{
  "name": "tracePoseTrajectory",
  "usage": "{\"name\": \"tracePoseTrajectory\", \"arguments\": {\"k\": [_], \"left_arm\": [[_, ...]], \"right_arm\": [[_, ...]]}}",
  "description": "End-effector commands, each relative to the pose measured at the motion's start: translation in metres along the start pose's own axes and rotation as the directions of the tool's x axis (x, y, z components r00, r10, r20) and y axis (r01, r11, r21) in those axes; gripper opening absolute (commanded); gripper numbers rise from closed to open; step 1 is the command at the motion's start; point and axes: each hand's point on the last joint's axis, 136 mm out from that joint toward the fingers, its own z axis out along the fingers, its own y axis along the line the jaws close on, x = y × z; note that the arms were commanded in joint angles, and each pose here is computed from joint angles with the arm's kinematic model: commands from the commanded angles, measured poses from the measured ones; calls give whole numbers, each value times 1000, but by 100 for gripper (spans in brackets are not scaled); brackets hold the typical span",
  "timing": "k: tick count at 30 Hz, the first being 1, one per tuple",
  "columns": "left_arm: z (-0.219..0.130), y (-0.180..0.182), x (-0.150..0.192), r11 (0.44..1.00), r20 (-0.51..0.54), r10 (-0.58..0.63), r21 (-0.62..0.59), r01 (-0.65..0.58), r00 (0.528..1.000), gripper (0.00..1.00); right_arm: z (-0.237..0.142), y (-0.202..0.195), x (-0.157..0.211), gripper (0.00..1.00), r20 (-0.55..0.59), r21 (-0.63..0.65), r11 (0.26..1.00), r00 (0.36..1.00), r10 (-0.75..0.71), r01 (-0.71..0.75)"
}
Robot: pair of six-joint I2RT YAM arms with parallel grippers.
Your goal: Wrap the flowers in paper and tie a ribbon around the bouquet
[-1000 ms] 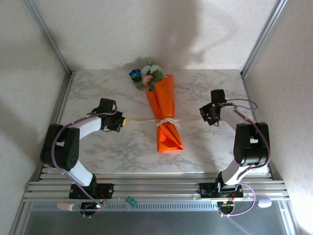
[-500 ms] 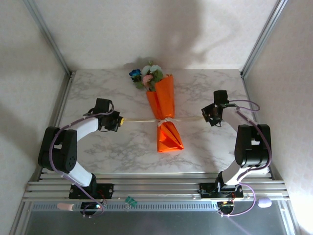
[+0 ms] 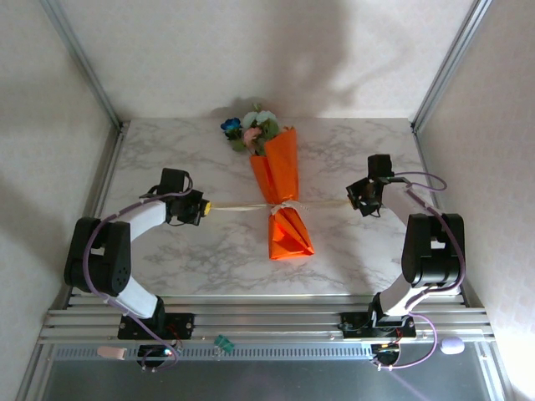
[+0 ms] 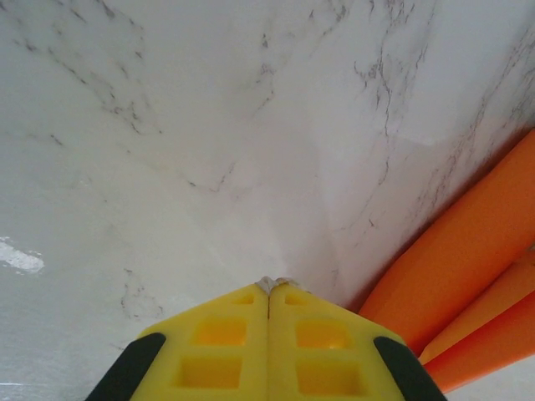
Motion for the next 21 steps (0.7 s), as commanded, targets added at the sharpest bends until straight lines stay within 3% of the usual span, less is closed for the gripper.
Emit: {"name": "tracePoseTrajectory", "arguments": {"k": [1, 21], "left_arm": [[-8, 14, -23, 999, 93, -28, -30, 31, 995, 0], [-7, 16, -25, 999, 89, -34, -31, 36, 995, 0]], "right_arm": [[-11, -14, -26, 0, 103, 44, 999, 995, 16, -20], [-13, -18, -29, 0, 114, 57, 998, 993, 22, -29]]}}
